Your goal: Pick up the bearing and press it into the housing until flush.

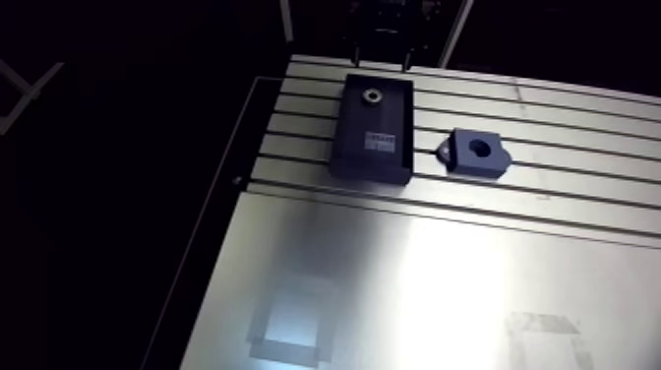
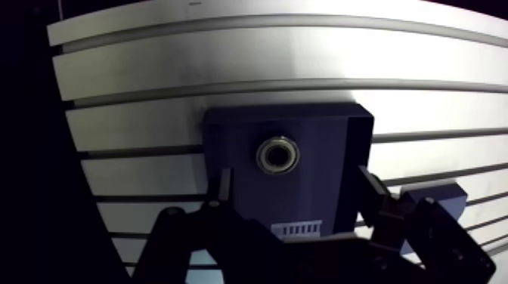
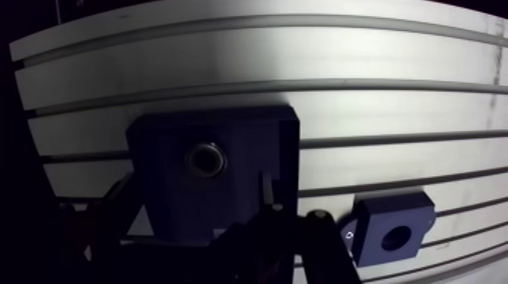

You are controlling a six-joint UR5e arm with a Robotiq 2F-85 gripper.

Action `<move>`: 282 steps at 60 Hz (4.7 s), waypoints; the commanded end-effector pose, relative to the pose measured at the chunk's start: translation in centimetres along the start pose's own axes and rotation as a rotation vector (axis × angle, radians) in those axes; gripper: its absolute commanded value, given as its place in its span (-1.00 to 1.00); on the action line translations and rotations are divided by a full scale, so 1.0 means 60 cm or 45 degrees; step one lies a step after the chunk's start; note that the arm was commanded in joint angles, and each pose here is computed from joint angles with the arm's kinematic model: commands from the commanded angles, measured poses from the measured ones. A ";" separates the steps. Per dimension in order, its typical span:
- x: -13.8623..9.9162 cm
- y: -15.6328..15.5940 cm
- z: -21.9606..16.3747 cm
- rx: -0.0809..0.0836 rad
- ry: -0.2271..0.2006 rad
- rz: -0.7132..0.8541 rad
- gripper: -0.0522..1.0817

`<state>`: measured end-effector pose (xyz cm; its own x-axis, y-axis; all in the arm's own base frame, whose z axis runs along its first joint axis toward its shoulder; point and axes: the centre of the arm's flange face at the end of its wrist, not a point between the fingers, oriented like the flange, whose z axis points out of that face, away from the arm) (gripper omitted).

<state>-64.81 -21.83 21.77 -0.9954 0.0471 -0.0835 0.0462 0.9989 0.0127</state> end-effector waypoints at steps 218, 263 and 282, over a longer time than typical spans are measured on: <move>-0.007 -0.013 0.078 -0.021 -0.021 -0.051 -0.13; -0.005 -0.010 0.084 -0.046 -0.020 -0.053 -0.04; -0.005 -0.010 0.083 -0.046 -0.019 -0.053 -0.02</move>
<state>-64.14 -22.38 16.82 -0.9950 0.0061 -0.0996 0.0017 0.9990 0.0449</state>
